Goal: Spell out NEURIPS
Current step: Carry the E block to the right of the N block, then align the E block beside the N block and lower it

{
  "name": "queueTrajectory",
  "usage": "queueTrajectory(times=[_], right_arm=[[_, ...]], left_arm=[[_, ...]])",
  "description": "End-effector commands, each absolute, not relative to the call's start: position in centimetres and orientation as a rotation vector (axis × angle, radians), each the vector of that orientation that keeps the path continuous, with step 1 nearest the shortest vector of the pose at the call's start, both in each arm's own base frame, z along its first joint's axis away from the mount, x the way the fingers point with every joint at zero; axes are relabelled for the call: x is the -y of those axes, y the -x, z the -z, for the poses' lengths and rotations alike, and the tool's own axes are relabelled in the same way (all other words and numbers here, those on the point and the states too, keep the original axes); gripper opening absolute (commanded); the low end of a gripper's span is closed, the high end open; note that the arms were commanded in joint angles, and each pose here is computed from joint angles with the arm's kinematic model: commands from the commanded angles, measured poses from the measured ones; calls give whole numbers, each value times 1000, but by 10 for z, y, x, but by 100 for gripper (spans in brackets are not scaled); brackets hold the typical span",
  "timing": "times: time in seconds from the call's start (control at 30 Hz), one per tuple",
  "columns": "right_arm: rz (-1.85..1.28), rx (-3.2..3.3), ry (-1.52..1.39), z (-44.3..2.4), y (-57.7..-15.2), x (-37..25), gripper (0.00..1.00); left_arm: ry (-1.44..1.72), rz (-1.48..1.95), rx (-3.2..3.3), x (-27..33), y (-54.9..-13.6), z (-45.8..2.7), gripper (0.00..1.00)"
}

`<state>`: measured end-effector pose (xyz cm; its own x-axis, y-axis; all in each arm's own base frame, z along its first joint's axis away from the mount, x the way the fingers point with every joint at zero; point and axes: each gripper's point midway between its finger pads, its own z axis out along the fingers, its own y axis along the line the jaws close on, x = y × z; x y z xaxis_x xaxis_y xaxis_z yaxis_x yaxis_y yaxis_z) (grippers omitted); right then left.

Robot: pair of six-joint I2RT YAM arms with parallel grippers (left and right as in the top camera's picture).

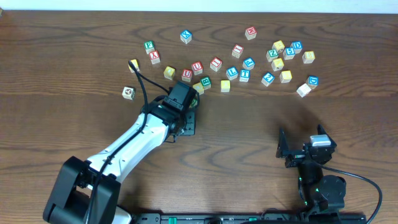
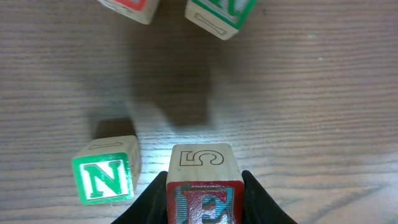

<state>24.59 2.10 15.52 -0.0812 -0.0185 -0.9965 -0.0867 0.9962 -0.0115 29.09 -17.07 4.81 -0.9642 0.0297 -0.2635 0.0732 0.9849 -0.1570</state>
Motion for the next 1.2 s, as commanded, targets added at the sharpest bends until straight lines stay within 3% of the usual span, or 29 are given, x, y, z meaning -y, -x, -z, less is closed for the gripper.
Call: queueTrajectory(times=[0.0, 0.53, 1.17], right_arm=[[-60, -1654, 72, -154, -246, -20, 99], [-60, -1654, 72, -154, -246, -20, 99], [-60, -1654, 72, -154, -246, -20, 99]], left_arm=[[-94, 228, -2878, 170, -288, -44, 8], [-86, 119, -2952, 161, -284, -14, 8], [-42, 79, -2946, 156, -285, -13, 8]])
